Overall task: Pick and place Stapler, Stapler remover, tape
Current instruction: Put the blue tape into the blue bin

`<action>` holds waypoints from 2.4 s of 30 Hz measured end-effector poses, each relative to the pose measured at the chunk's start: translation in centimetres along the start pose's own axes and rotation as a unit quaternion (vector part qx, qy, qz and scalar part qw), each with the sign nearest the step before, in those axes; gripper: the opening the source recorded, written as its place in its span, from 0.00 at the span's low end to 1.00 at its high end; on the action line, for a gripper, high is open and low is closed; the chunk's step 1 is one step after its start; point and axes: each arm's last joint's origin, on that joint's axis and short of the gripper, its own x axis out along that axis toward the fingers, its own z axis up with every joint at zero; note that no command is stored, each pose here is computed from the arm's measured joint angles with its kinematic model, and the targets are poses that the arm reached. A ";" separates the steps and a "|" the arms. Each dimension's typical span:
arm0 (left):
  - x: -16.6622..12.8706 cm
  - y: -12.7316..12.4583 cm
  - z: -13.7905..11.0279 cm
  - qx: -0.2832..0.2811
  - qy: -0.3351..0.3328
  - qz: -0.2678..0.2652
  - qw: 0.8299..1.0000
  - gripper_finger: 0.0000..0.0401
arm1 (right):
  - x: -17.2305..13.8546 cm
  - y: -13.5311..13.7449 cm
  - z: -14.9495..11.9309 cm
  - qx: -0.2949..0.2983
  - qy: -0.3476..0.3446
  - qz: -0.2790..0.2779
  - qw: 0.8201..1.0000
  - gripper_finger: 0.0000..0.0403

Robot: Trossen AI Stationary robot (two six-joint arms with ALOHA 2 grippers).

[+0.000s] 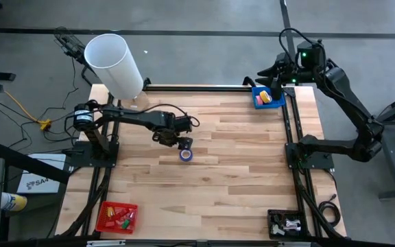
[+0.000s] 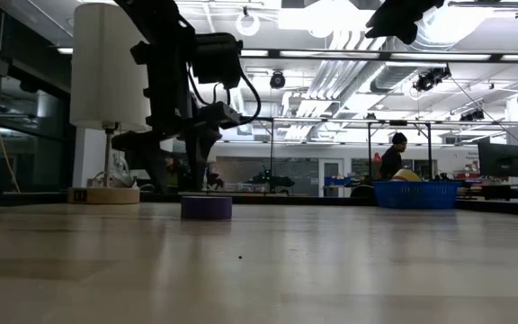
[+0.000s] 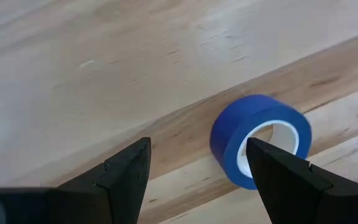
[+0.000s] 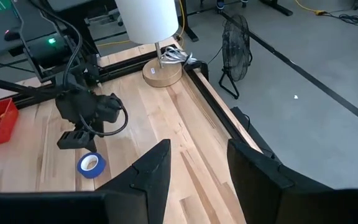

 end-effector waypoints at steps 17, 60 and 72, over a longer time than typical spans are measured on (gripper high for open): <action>1.0 -0.4 0.2 0.058 0.018 -0.023 0.998 0.65 | 0.0 0.0 -0.1 -0.001 0.005 0.001 1.000 0.37; 3.5 -0.6 -0.3 0.075 0.049 0.006 0.996 0.09 | 0.0 0.1 -0.2 -0.002 0.010 0.004 1.000 0.37; 0.6 -4.2 1.3 0.136 -0.031 -0.038 0.990 0.09 | 0.0 0.1 -0.2 -0.005 0.011 0.004 1.000 0.37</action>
